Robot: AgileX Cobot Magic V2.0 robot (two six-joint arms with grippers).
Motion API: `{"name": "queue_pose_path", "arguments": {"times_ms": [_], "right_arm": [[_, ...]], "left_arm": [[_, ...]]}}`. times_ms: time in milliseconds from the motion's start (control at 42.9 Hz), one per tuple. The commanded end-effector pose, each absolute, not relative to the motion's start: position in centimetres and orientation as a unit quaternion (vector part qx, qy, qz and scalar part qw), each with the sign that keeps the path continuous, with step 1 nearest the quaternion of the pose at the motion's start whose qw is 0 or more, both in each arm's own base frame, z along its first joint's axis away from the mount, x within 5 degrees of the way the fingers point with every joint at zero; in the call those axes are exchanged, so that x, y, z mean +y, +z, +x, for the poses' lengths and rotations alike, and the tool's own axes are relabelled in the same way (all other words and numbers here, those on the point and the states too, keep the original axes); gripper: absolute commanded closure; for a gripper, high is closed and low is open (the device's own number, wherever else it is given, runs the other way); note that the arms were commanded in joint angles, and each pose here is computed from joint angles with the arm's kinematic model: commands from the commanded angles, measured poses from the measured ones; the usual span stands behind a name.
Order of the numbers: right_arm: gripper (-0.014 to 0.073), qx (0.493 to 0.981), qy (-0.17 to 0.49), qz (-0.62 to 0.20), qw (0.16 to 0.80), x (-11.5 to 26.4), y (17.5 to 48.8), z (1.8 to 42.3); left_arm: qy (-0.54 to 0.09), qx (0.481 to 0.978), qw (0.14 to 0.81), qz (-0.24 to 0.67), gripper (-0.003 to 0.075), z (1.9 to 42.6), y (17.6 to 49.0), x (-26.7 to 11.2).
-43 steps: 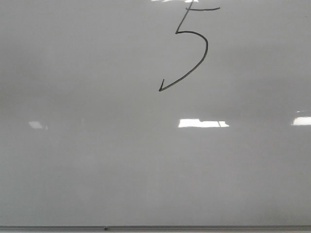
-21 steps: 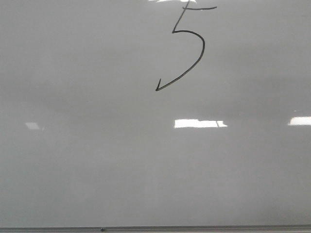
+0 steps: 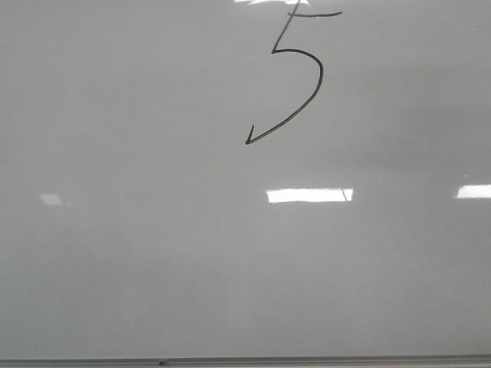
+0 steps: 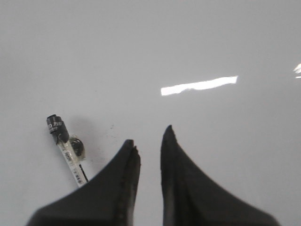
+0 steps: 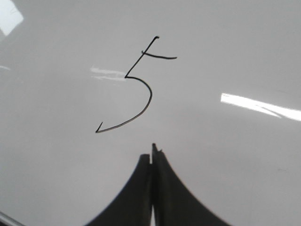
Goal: Write number 5 on whiteboard
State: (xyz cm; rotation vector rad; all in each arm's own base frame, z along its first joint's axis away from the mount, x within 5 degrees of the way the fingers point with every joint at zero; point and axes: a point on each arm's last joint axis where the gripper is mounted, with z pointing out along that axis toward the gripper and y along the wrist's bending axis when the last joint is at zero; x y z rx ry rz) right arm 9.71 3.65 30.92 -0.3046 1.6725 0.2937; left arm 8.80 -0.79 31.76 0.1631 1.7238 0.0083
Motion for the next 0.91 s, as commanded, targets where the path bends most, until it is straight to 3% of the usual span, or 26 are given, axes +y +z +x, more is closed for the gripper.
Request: {"name": "queue_pose_path", "arguments": {"times_ms": [0,303,886], "right_arm": [[0.0655,0.698,0.118,-0.093,0.7,2.8,31.5,9.0],[0.0655,0.673,0.128,-0.083,0.724,2.3,30.4,7.0],[0.0655,0.677,0.131,-0.087,0.719,2.4,30.3,6.9]], "left_arm": [[-0.02,0.725,0.684,0.074,0.0738,7.1,32.7,-1.0],[-0.03,0.678,0.73,0.078,0.0741,3.7,32.2,-0.8],[-0.03,0.677,0.731,0.078,0.0741,3.6,32.2,-0.8]]}}
